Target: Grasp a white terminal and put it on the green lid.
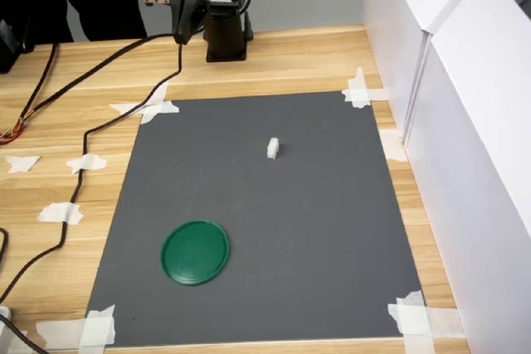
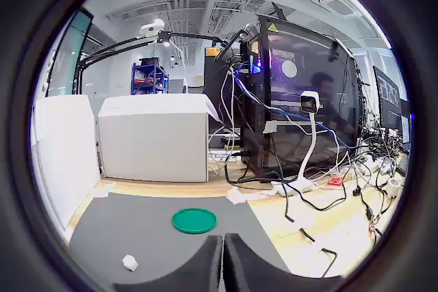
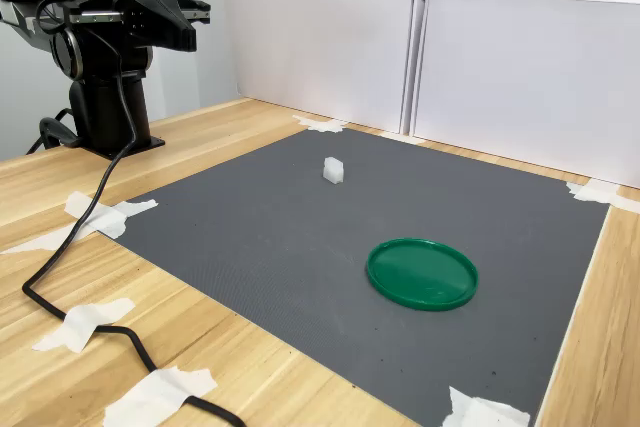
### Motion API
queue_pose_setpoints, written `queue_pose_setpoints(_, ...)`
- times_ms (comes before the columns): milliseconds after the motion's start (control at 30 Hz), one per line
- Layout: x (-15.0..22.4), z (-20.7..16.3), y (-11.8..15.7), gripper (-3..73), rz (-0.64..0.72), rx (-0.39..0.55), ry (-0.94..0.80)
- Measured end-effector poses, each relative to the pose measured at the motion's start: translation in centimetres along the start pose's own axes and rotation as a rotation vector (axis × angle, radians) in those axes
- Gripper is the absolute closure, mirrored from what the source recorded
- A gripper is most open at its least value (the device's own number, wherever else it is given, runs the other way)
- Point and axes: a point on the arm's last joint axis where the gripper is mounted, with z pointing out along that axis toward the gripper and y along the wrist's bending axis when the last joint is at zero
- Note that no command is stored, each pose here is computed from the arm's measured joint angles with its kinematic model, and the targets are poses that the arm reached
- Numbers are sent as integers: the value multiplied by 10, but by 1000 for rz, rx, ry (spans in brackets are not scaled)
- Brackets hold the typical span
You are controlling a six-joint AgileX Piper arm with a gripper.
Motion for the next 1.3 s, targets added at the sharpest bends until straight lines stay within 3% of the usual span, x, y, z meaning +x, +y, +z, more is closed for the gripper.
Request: queue_pose_setpoints(1300, 0, 0, 0, 711, 0, -1, 31)
